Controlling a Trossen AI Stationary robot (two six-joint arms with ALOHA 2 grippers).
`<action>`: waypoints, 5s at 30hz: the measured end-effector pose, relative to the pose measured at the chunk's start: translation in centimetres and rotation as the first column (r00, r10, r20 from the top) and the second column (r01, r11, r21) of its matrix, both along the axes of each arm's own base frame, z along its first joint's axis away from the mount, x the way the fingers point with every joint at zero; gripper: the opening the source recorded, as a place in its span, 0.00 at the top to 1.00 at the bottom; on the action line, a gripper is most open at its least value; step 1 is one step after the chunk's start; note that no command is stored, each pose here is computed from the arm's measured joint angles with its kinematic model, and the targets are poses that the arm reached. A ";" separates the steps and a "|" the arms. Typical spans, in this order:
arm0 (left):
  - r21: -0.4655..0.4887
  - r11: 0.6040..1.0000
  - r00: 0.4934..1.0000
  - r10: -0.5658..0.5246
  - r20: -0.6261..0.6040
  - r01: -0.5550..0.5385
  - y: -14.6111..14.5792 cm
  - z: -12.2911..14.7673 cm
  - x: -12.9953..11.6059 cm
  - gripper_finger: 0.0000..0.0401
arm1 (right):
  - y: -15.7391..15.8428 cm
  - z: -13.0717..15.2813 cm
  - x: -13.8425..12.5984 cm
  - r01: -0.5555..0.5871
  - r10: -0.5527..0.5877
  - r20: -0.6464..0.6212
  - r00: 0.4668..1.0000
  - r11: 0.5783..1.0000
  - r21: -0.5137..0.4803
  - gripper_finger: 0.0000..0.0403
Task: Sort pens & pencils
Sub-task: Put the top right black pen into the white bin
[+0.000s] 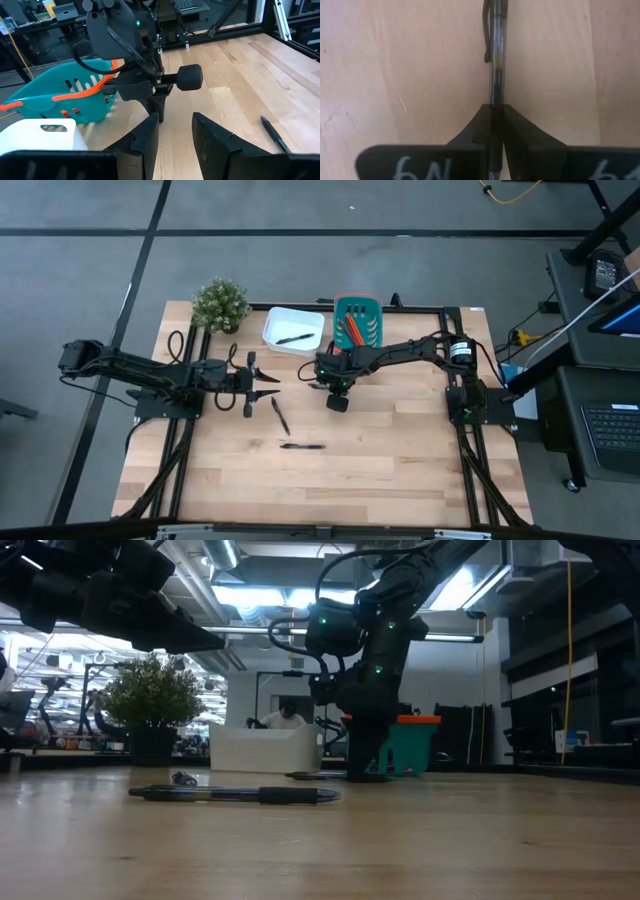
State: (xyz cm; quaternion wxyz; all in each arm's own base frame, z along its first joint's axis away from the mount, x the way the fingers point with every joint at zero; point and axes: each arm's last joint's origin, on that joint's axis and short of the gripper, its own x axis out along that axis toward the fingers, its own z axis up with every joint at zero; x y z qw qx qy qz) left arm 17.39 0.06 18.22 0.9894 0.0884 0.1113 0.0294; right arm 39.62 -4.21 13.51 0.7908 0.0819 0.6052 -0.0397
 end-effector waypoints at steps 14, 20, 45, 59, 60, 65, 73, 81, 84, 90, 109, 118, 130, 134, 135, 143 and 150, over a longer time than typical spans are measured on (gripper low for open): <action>0.000 1.000 1.000 0.000 0.000 0.000 0.0 0.0 0.0 0.72 | 1.9 0.1 0.2 -0.028 0.028 -0.007 1.000 0.999 -0.046 0.93; 0.000 1.000 1.000 0.000 0.000 0.000 0.0 0.0 0.0 0.72 | 3.4 1.2 1.1 -0.104 0.105 0.002 0.995 0.994 -0.045 0.93; 0.000 1.000 1.000 0.000 0.005 0.000 0.0 0.1 0.0 0.72 | 3.4 8.0 2.4 -0.117 0.113 -0.036 0.993 0.981 -0.156 0.93; 0.013 1.000 1.000 -0.003 0.006 0.003 0.0 0.1 0.0 0.72 | 4.6 12.6 2.8 -0.171 0.172 -0.016 0.985 0.958 -0.231 0.93; 0.022 1.000 1.000 -0.005 0.005 0.005 0.0 0.1 0.0 0.72 | 4.8 13.0 2.7 -0.172 0.173 -0.016 0.985 0.955 -0.242 0.93; 0.026 1.000 1.000 -0.006 0.005 0.005 0.0 0.1 0.0 0.72 | 5.6 14.4 2.6 -0.172 0.176 -0.014 0.984 0.937 -0.303 0.95; 0.025 1.000 1.000 -0.006 0.005 0.006 0.0 0.1 0.0 0.72 | 5.6 14.9 1.9 -0.100 0.099 -0.021 0.995 0.950 -0.296 1.00; 0.020 1.000 1.000 -0.024 0.012 0.023 -0.3 0.1 0.0 0.72 | 5.6 14.9 2.0 -0.078 0.078 -0.011 0.997 0.955 -0.287 1.00; 0.019 0.999 0.999 -0.030 0.012 0.030 -0.4 0.1 0.0 0.72 | 5.6 14.8 1.7 -0.077 0.071 -0.032 0.997 0.956 -0.284 1.00; 0.019 0.999 0.999 -0.033 0.012 0.032 -0.5 0.1 0.0 0.72 | 6.1 14.8 1.4 -0.026 0.011 -0.051 0.999 0.952 -0.306 1.00; -0.030 0.999 0.998 -0.022 0.051 0.024 -0.5 0.5 0.1 0.72 | 9.2 8.6 -5.1 0.153 -0.127 0.086 0.988 0.826 -0.543 0.98; -0.027 0.999 0.998 -0.019 0.067 0.021 -0.5 -0.2 1.3 0.72 | 9.4 8.0 -9.5 0.448 -0.128 0.582 0.803 0.775 -0.447 0.94; -0.026 0.999 0.997 0.030 0.073 -0.028 0.4 -1.1 2.4 0.72 | 8.9 5.9 -10.2 0.443 -0.106 0.695 0.712 0.835 -0.326 0.92; -0.025 0.999 0.997 0.041 0.072 -0.039 0.6 -1.1 2.3 0.72 | 9.2 6.0 -10.0 0.394 -0.092 0.688 0.720 0.870 -0.295 0.93; -0.024 0.999 0.997 0.042 0.071 -0.041 0.6 -1.1 2.3 0.72 | 9.2 6.0 -10.0 0.377 -0.090 0.685 0.723 0.882 -0.283 0.93; 0.000 0.999 0.997 0.036 0.069 -0.036 0.6 -1.1 2.3 0.72 | 9.0 5.8 -9.8 0.310 -0.148 0.669 0.729 0.942 -0.129 0.93; 0.001 0.999 0.997 0.036 0.069 -0.036 0.6 -1.1 2.3 0.72 | 7.5 6.7 -9.2 0.416 -0.334 0.605 0.723 0.909 0.005 0.91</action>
